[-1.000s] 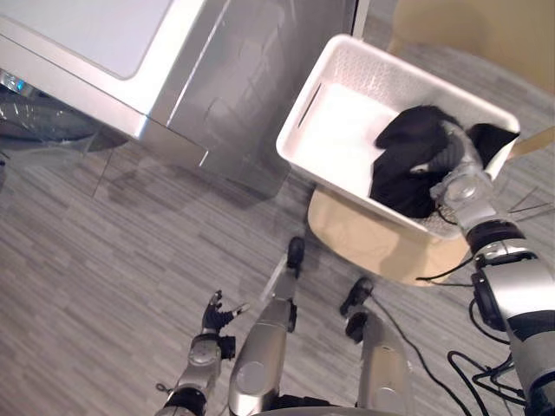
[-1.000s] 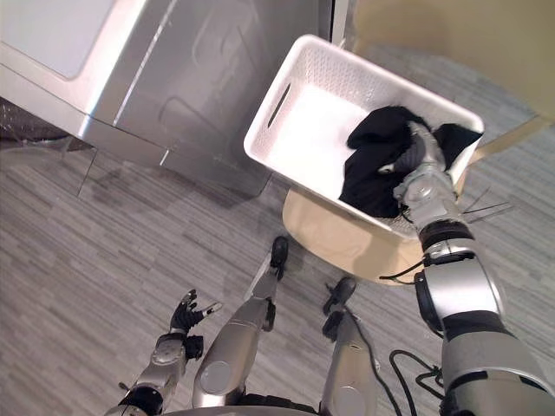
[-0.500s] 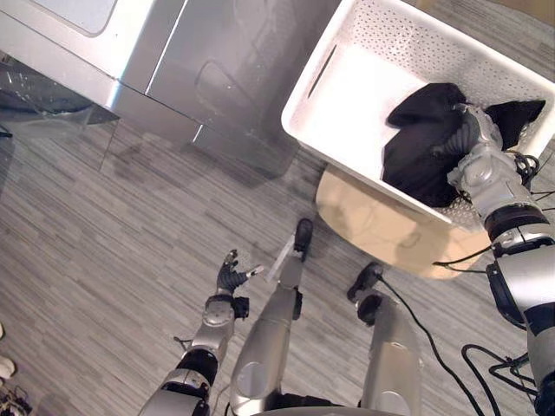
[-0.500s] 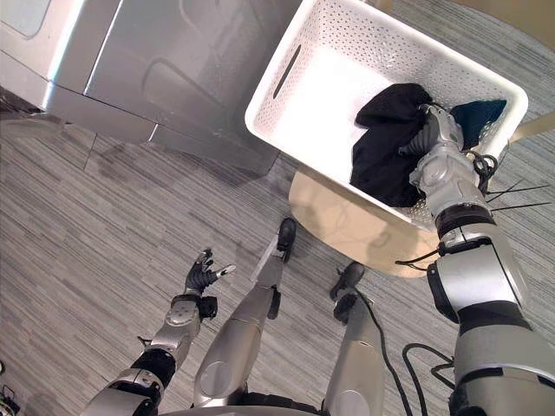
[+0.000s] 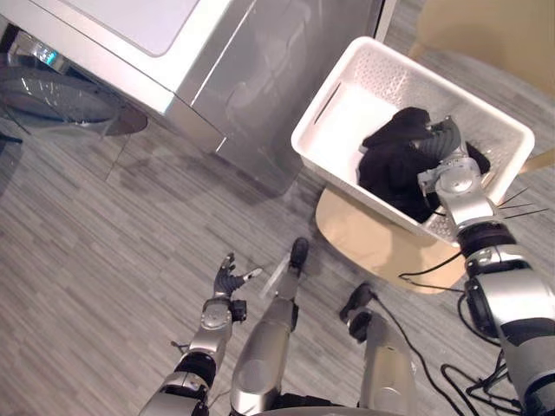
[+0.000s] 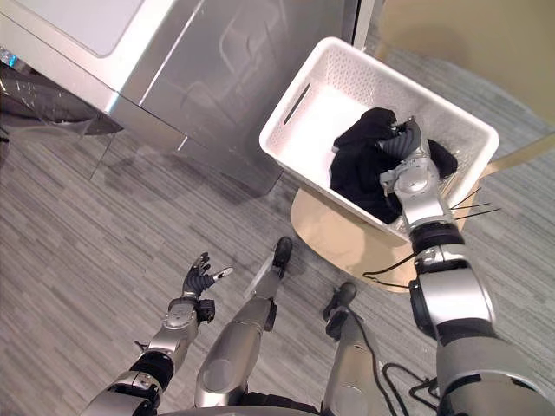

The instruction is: Pick up the laundry basket with both hands and put the clothes into the washing machine.

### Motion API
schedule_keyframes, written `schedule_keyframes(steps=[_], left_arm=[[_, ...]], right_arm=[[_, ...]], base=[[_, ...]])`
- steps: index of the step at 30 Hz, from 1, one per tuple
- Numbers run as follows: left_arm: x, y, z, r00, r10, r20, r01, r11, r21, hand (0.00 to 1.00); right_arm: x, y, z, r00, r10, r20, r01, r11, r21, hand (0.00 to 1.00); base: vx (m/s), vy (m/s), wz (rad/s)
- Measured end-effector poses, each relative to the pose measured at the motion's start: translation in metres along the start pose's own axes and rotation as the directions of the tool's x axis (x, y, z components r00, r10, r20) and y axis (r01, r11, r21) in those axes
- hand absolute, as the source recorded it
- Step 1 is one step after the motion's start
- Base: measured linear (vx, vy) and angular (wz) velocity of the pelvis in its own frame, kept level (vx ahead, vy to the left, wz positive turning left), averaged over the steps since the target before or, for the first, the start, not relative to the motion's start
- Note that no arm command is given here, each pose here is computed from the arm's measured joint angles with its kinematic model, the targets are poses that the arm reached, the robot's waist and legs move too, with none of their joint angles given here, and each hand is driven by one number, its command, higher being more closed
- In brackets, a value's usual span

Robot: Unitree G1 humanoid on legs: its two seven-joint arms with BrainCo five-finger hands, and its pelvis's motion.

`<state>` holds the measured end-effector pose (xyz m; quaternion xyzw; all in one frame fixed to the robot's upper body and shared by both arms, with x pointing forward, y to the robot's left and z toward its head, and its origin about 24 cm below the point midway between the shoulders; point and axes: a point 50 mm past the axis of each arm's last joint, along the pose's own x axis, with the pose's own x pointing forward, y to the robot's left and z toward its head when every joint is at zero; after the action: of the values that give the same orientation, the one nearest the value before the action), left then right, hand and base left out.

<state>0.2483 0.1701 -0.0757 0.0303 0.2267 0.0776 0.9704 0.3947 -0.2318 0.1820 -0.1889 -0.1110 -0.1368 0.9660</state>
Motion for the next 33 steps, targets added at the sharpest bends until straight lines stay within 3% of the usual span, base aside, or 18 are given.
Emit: schedule_keyframes(steps=[3,7,12,17,22,25,28,33], left_arm=[[-0.008,0.015,-0.023,0.995,0.042,-0.085,-0.041,0.999,0.016,0.0],[-0.023,0.023,-0.049,0.982,0.074,-0.174,-0.073,0.997,0.015,0.0],[-0.043,0.025,-0.076,0.963,0.082,-0.256,-0.077,0.997,0.03,0.0],[-0.057,0.03,-0.097,0.937,0.094,-0.336,-0.082,0.995,0.051,0.0],[-0.052,0.033,-0.089,0.951,0.088,-0.298,-0.061,0.993,0.099,0.0],[-0.044,0.037,-0.071,0.972,0.1,-0.212,-0.08,0.992,0.098,0.0],[-0.044,0.027,-0.055,0.987,0.103,-0.12,-0.095,0.993,0.064,0.0],[-0.042,-0.013,-0.003,0.989,-0.063,0.13,0.052,0.995,0.085,0.0]], right_arm=[[-0.022,0.034,-0.001,0.998,0.053,0.044,-0.063,0.968,0.245,1.0],[-0.063,0.068,-0.021,0.994,0.112,0.016,-0.109,0.902,0.417,1.0],[-0.117,0.096,-0.021,0.986,0.161,0.045,-0.151,0.743,0.652,1.0],[-0.141,0.096,0.009,0.972,0.13,0.197,-0.236,0.588,0.774,1.0],[-0.155,0.079,0.006,0.973,0.071,0.218,-0.218,0.584,0.782,1.0],[-0.159,0.089,0.01,0.96,0.123,0.251,-0.274,0.586,0.762,1.0],[-0.161,0.096,0.017,0.925,0.206,0.32,-0.375,0.643,0.668,1.0],[-0.15,0.089,0.02,0.897,0.238,0.373,-0.418,0.732,0.538,1.0]], base=[[0.0,-0.058,-0.25],[0.06,-0.065,-0.19],[0.02,-0.026,-0.35],[-0.03,-0.01,-0.44],[-0.02,-0.065,0.88],[-0.08,-0.239,1.05],[-0.2,-0.251,0.64],[-0.16,-0.158,1.21]])
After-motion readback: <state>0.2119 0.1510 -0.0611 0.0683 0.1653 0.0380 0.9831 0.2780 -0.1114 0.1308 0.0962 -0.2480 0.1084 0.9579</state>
